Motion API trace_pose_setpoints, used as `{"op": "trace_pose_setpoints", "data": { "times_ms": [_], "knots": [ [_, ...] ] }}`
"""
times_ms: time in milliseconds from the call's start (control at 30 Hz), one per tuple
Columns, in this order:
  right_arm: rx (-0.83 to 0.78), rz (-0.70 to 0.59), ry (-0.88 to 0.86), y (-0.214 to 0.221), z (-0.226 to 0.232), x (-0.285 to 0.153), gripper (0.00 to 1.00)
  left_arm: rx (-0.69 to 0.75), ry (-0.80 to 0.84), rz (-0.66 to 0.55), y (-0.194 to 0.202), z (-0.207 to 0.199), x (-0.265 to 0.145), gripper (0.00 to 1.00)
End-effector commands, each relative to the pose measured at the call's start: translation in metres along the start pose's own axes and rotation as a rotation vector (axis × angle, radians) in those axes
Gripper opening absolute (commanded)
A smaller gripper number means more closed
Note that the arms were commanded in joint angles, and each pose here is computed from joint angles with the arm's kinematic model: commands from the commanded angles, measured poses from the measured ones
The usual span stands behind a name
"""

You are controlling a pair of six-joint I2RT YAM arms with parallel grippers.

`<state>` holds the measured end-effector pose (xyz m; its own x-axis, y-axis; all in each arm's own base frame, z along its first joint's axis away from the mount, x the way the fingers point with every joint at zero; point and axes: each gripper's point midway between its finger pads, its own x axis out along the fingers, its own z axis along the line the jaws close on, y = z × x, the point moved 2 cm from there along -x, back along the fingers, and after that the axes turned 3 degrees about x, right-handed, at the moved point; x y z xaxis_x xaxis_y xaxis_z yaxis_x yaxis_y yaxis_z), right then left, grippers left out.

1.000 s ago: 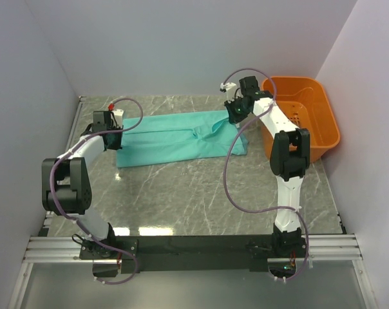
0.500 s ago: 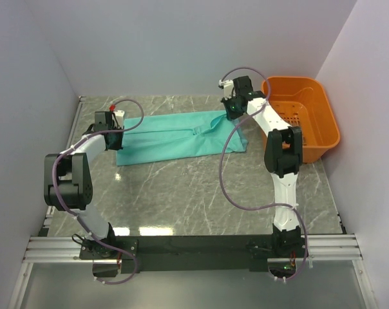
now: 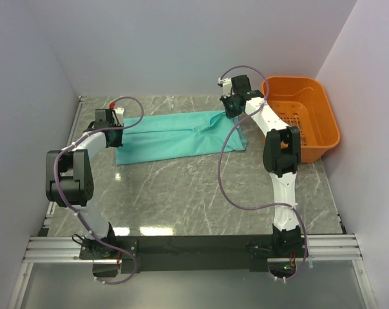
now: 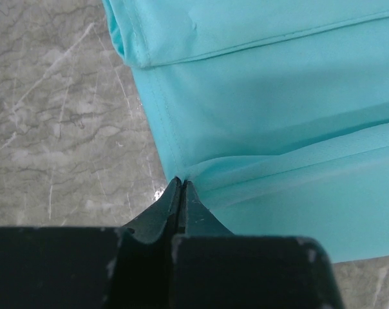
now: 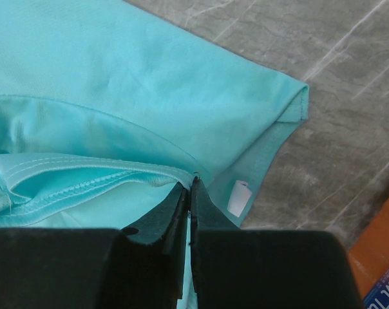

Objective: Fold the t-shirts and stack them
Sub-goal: Fold the tshirt

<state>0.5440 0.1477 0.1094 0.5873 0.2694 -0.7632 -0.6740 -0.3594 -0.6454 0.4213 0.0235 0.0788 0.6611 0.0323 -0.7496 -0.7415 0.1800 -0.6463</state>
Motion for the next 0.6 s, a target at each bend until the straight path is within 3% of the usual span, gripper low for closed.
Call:
{"op": "trace_pose_setpoints", "data": {
  "times_ms": [0,400,500,567],
  "knots": [
    [0.001,-0.06,0.032,-0.021,-0.002,0.0,0.0,-0.018,-0.024,-0.037,-0.015,0.007,0.005,0.0],
    [-0.001,-0.067,0.078,-0.026,-0.001,0.01,0.02,-0.035,-0.024,-0.043,-0.022,0.007,0.009,0.01],
    [0.023,-0.09,0.119,-0.032,-0.002,0.015,0.14,-0.035,-0.02,-0.047,-0.024,0.004,0.01,0.01],
    [0.062,-0.098,0.172,-0.033,-0.006,0.019,0.22,-0.038,-0.033,-0.055,-0.025,0.005,0.009,0.09]
  ]
}}
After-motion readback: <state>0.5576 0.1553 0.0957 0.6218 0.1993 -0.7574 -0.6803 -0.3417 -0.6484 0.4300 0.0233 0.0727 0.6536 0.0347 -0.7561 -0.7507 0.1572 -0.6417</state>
